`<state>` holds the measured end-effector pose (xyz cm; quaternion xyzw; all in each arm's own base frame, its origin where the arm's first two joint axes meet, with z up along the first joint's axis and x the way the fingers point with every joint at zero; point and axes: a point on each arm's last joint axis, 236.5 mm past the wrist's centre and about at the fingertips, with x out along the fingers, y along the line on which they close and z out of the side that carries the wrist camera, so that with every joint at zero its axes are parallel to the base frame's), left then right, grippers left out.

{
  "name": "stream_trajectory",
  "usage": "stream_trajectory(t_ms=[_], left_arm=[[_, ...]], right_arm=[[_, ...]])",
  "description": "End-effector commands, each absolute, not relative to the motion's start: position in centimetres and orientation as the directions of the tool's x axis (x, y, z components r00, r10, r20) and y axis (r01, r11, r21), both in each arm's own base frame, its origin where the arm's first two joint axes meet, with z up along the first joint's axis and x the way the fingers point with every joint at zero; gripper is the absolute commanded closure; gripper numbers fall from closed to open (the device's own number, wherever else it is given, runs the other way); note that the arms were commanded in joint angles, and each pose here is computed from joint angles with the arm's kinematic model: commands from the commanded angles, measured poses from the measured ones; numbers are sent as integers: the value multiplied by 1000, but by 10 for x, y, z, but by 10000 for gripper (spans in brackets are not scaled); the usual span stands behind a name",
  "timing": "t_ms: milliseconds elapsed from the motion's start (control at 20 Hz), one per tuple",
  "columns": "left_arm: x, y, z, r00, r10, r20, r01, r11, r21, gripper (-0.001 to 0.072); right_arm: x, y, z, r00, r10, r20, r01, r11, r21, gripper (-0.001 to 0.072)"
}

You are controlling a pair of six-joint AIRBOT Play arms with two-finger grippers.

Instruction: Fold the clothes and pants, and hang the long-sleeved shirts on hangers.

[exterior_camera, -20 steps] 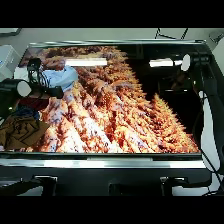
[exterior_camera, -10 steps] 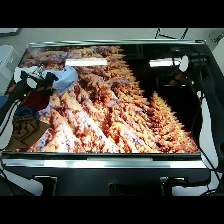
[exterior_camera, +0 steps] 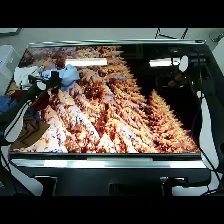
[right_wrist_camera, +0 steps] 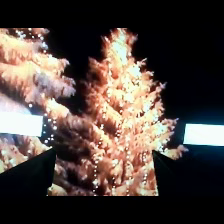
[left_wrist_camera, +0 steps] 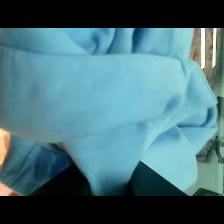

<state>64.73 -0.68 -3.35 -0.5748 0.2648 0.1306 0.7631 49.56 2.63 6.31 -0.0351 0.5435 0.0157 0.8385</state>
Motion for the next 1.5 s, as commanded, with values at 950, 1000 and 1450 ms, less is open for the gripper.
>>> stream_trajectory(t_ms=[950,1000,1450], left_arm=[[299,-351,-18,352,-584,-731,71,796,-602,669],[294,-350,-36,308,-566,-764,44,811,-583,433],[286,-204,38,48,-346,-937,452,844,-288,-5]], right_arm=[[341,16,271,673,11,-740,40,998,52,45],[346,31,244,617,68,-784,9,996,94,44],[278,99,-5,-80,327,-941,7,945,328,12]])
